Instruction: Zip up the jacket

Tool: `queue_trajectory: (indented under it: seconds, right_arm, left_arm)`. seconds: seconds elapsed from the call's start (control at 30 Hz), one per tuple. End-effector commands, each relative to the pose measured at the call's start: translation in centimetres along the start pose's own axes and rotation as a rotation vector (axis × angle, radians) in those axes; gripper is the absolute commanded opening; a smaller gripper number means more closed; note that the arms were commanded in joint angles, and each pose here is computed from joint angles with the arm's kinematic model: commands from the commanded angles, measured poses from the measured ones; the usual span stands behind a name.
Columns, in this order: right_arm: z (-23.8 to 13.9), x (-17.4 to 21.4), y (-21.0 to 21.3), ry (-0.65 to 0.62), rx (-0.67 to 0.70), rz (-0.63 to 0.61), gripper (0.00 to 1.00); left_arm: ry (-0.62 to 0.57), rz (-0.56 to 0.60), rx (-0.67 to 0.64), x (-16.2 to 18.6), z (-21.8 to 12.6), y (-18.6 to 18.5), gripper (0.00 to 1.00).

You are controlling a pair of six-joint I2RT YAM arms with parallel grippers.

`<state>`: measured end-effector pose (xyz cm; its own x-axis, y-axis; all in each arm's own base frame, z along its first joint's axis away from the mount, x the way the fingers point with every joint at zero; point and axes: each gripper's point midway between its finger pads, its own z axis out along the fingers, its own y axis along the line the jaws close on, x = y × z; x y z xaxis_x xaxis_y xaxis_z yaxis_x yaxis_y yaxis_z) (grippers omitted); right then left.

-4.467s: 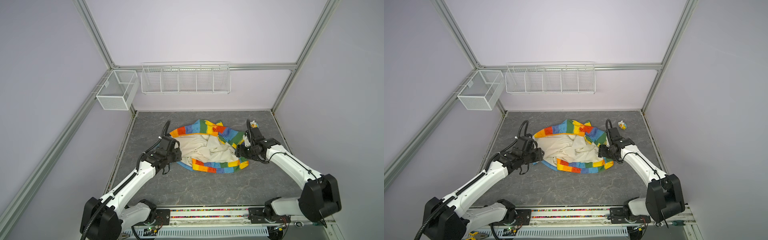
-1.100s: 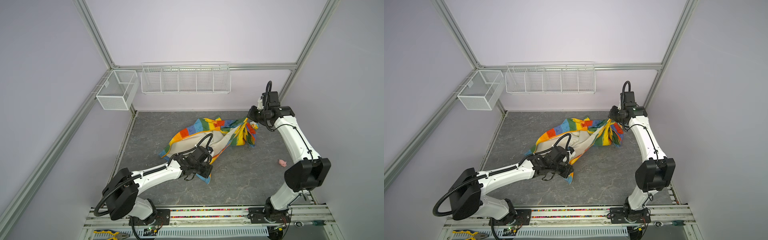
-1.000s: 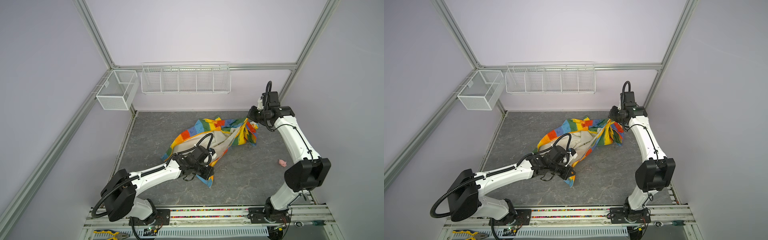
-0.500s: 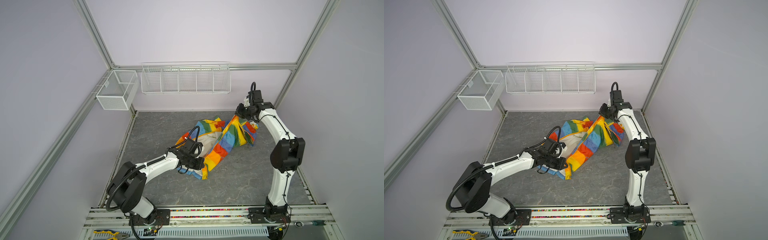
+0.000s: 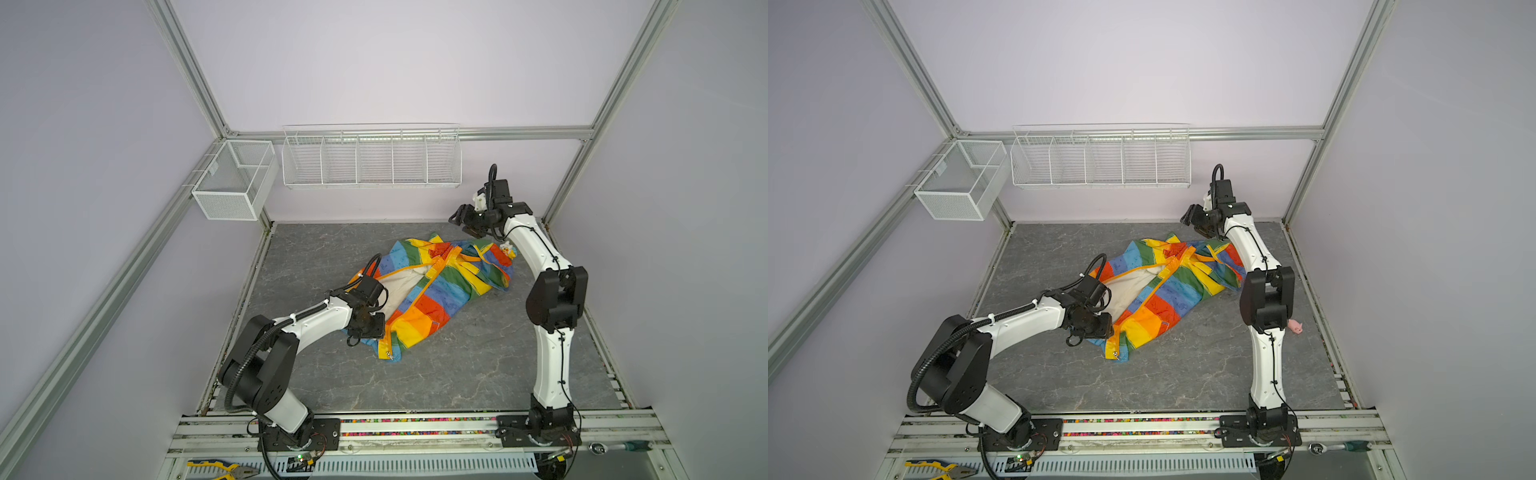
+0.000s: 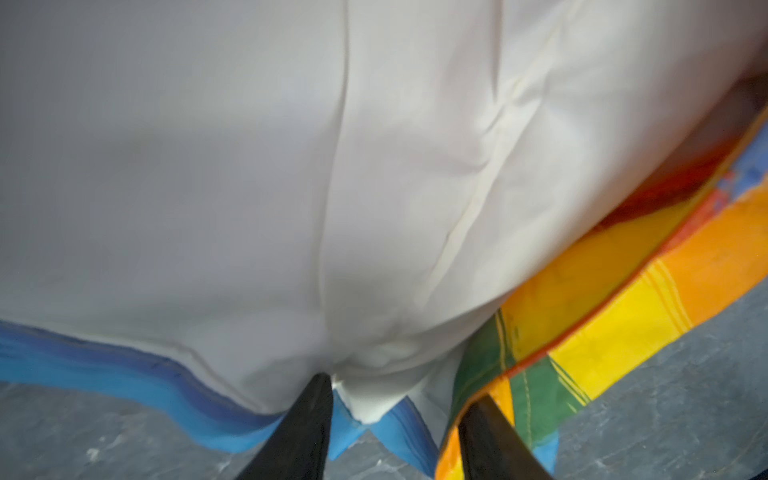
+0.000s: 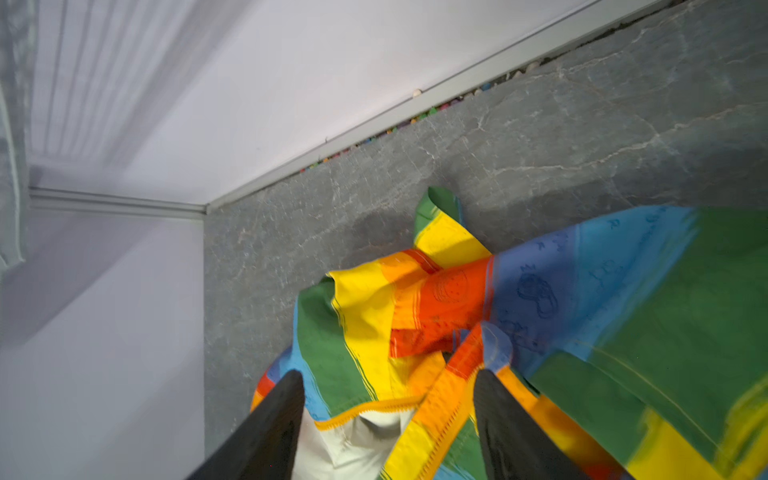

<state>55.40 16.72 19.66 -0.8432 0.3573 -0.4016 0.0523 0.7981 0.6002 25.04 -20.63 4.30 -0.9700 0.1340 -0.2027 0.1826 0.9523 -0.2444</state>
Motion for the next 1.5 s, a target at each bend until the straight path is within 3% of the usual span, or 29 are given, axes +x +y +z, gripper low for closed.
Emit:
queue_trajectory:
  seconds: [0.0,0.27,0.43,0.6,0.83,1.13,1.23,1.3,1.47]
  right_arm:
    - [-4.7,1.0,1.5,-0.033,0.007,-0.081,0.72]
    - [-9.2,8.3,-3.4,-0.007,0.163,-0.083,0.74]
    - [-8.7,15.1,-6.6,0.061,0.2,-0.04,0.73]
    - [-6.9,20.0,-9.2,0.128,0.247,-0.022,0.73]
    - [-4.4,21.5,-10.3,0.132,0.231,0.042,0.74]
    - [-1.4,21.3,-12.0,0.146,0.29,0.078,0.68]
    - [-0.7,21.4,-12.5,0.153,0.307,0.084,0.63]
    - [-0.4,21.2,-12.6,0.153,0.312,0.083,0.57]
    - [-0.7,20.1,-12.7,0.137,0.337,0.076,0.27]
  left_arm:
    - [-0.043,-0.002,0.01,-0.7,-2.5,-0.6,0.5]
    - [0.023,0.009,0.049,3.8,-2.4,-2.3,0.55]
    - [0.09,-0.058,0.059,8.0,-0.8,-2.4,0.56]
    - [0.07,-0.142,0.117,10.2,-0.9,-3.0,0.6]
    - [-0.054,-0.185,0.222,7.6,-1.6,-4.9,0.62]
    - [-0.104,-0.195,0.16,4.8,0.4,-5.0,0.6]
    - [-0.115,-0.193,0.133,4.4,0.7,-4.7,0.55]
    - [-0.132,-0.193,0.122,4.0,0.3,-4.5,0.45]
    - [-0.185,-0.209,0.084,2.8,-1.7,-3.4,0.19]
